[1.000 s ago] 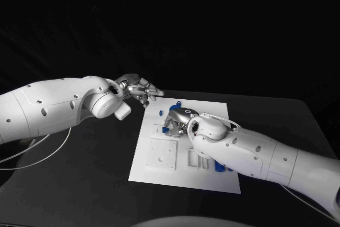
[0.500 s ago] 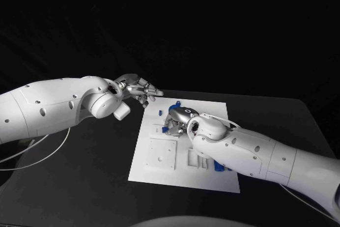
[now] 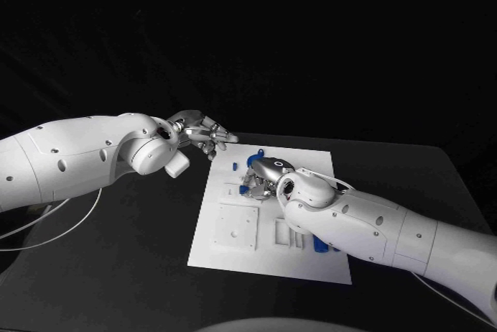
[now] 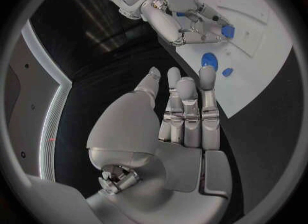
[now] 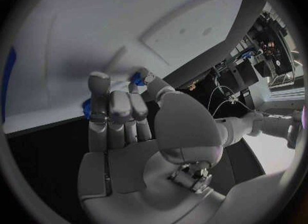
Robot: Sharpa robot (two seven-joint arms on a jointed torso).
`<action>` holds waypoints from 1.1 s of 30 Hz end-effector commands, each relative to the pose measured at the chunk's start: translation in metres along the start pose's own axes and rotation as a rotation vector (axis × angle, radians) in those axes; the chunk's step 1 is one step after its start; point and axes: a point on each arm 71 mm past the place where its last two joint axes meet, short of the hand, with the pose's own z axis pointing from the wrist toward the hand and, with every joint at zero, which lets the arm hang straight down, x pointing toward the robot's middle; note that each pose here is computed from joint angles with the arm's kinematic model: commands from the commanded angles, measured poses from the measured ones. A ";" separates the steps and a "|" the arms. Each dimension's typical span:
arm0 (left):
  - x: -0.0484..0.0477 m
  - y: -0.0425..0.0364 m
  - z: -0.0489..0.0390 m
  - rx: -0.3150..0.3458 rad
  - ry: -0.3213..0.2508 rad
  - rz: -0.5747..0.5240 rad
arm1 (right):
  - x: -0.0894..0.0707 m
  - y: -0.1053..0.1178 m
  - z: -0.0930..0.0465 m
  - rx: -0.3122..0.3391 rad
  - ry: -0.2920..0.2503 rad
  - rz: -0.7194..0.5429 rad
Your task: Assemble the parts on the task board
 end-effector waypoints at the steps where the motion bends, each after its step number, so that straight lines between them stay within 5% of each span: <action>1: 0.0028 0.0000 -0.0012 0.024 0.077 0.012 | -0.003 -0.001 -0.005 0.005 -0.022 0.028; 13: 0.0110 0.0149 -0.0050 0.043 0.212 0.008 | -0.025 -0.015 -0.025 0.013 -0.029 0.098; 24: 0.0239 0.0318 -0.0014 0.019 0.235 0.049 | -0.058 -0.024 -0.045 0.018 -0.050 0.180; 33: 0.0348 0.0429 0.0041 0.021 0.217 0.038 | -0.070 -0.031 -0.056 0.020 -0.025 0.218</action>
